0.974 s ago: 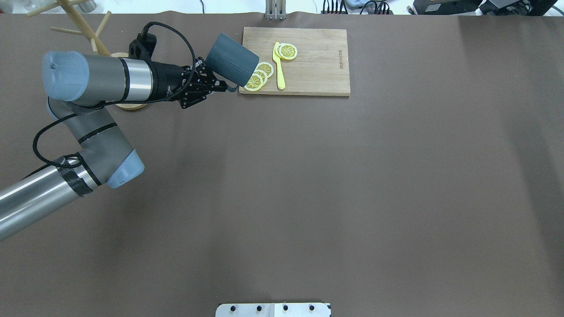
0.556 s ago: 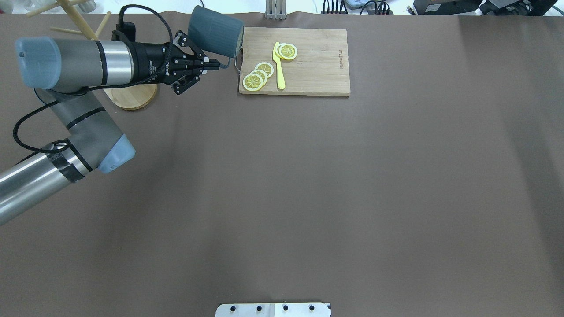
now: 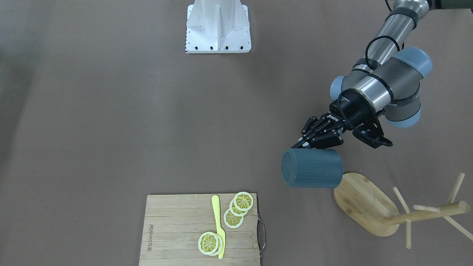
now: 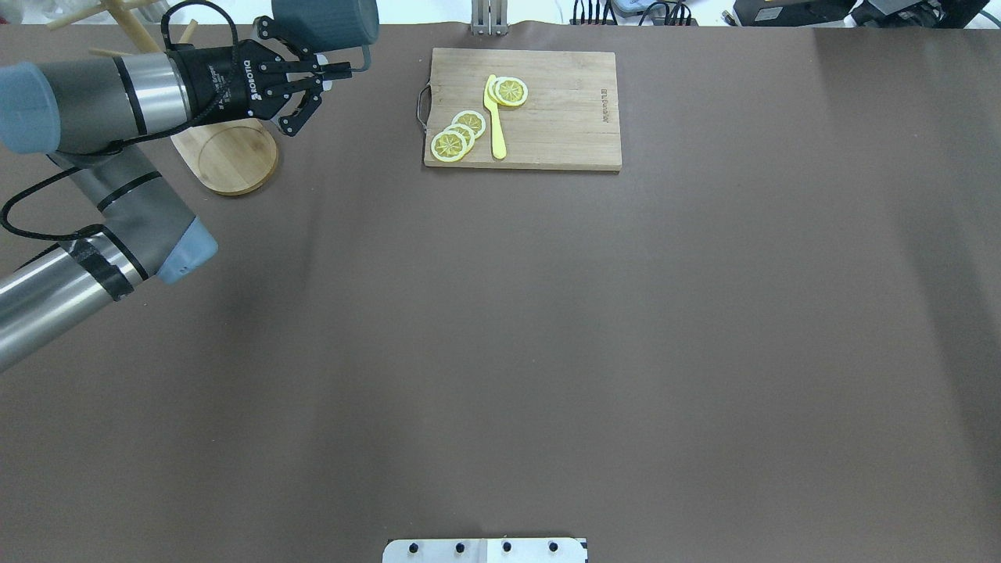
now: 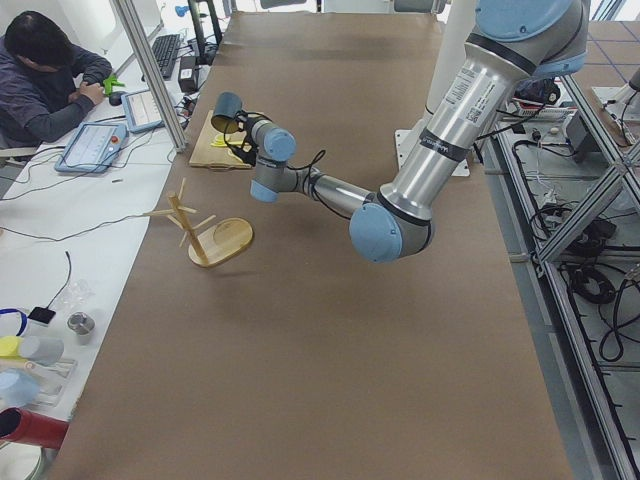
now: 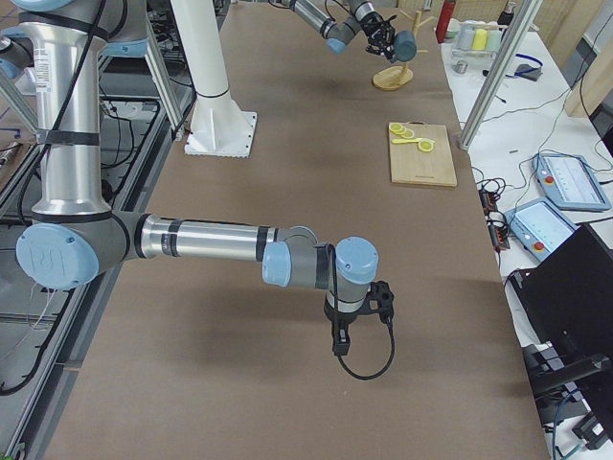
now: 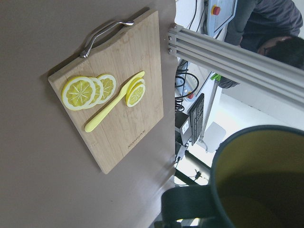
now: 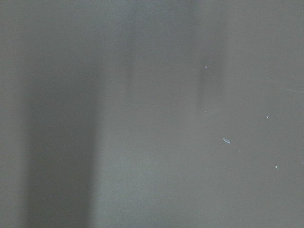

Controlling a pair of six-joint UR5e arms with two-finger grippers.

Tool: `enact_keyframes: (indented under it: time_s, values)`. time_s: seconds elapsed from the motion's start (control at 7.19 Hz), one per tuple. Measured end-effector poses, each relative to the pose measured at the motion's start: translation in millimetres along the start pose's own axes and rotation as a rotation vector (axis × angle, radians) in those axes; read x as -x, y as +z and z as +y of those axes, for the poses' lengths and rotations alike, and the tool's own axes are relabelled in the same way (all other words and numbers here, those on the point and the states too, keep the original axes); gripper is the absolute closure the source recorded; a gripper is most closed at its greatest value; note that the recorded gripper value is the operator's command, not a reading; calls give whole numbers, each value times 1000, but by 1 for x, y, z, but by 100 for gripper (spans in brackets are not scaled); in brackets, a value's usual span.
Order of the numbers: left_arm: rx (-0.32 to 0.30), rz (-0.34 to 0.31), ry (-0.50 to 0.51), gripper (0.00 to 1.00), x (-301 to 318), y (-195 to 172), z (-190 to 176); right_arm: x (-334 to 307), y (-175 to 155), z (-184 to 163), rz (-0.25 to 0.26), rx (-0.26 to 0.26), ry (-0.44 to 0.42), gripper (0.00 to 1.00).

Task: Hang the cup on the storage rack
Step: 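Carry the mug with the left gripper up to the rack's top, then lower the mug handle onto a rack peg with the left gripper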

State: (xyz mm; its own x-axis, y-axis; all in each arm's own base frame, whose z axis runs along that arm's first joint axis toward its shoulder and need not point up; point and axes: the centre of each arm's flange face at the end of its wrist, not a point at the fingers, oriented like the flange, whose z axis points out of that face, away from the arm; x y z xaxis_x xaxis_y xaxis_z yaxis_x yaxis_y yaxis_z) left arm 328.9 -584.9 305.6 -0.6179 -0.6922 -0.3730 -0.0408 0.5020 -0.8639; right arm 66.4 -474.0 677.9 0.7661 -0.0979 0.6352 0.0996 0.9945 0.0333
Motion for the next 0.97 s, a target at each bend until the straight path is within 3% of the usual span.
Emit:
enact_keyframes:
  time_s: [0.42,0.97]
  values:
    - [-14,158,-219,100,-22,-21,-47,0,-1,0,6,-1,-1,0]
    - [-28,207,-239,100,-25,-54,-109,2,-3,-2,8,-7,-6,0]
